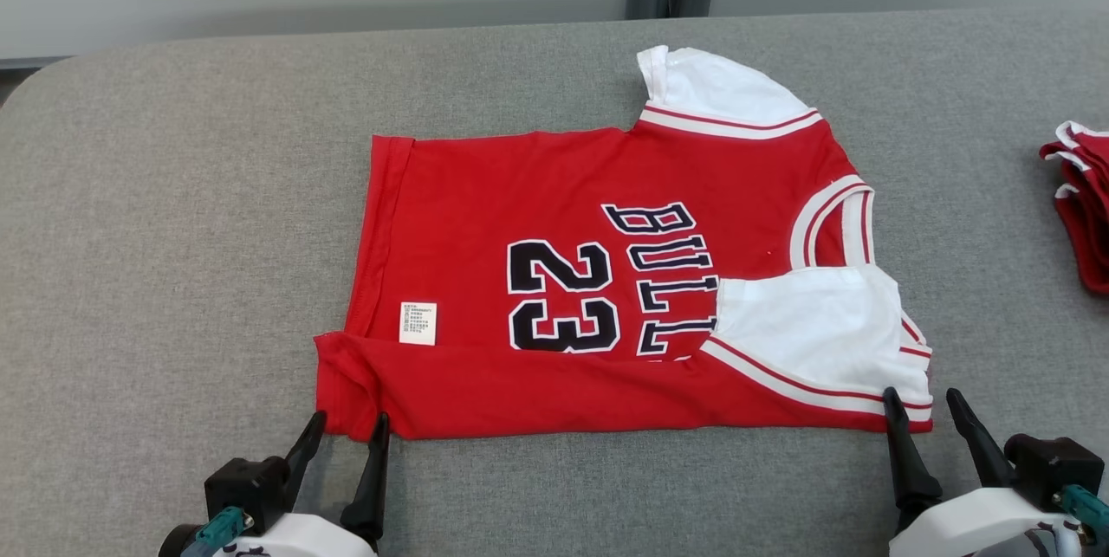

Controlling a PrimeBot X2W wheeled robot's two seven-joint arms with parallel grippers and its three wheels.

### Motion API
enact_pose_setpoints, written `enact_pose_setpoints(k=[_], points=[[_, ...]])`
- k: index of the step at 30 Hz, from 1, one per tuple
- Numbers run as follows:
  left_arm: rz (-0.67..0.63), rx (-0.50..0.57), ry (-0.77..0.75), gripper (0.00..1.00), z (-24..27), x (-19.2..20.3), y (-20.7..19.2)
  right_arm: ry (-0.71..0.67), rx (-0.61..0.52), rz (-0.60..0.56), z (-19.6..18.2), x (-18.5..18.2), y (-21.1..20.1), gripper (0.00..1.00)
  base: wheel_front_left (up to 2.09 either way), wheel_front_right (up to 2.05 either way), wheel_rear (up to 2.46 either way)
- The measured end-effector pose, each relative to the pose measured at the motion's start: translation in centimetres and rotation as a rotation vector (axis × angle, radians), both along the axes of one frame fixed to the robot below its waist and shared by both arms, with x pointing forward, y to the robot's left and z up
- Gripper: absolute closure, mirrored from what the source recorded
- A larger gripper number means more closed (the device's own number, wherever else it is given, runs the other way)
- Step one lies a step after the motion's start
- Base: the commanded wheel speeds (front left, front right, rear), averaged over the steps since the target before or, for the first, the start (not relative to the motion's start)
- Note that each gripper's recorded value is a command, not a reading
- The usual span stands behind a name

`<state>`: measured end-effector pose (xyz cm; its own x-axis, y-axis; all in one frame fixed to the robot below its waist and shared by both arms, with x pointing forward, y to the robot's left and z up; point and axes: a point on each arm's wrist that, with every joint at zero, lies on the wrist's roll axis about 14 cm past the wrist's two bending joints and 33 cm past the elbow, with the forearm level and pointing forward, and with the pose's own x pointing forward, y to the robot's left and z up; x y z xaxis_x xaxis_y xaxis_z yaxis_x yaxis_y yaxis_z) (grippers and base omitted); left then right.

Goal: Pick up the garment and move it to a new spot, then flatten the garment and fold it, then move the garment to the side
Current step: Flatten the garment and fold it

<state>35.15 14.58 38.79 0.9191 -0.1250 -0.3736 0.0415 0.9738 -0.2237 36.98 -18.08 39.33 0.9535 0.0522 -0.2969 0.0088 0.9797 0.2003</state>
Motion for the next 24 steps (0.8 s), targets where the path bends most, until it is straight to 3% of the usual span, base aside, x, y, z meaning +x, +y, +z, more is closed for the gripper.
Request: enact_pose_setpoints(k=[12,13,14,15,16,17,24], points=[[0.024,0.008,0.095,0.00,-2.6,0.6,0.8,0.079,0.047,0.009,-2.8,1.0,1.1,0.00,0.00,0.00,0.00],[0.026,0.007,0.099,0.00,-2.7,0.6,0.9,0.083,0.053,0.010,-2.9,1.1,1.2,0.21,0.00,0.00,0.00],[0.028,0.006,0.102,0.14,-2.8,0.7,1.0,0.084,0.059,0.010,-3.0,1.2,1.3,0.57,0.00,0.00,0.00],[0.029,0.009,0.105,0.51,-2.8,0.7,1.1,0.085,0.061,0.011,-3.0,1.3,1.3,0.81,0.00,0.00,0.00],[0.031,0.012,0.106,0.64,-2.9,0.7,1.2,0.086,0.061,0.012,-3.0,1.3,1.3,1.00,0.00,0.00,0.00],[0.032,0.014,0.105,1.00,-2.9,0.8,1.3,0.087,0.065,0.013,-3.1,1.4,1.3,1.00,0.00,0.00,0.00],[0.020,0.023,0.067,1.00,-1.9,1.4,1.6,0.066,0.067,0.015,-2.4,1.7,0.9,1.00,0.00,0.00,0.00]])
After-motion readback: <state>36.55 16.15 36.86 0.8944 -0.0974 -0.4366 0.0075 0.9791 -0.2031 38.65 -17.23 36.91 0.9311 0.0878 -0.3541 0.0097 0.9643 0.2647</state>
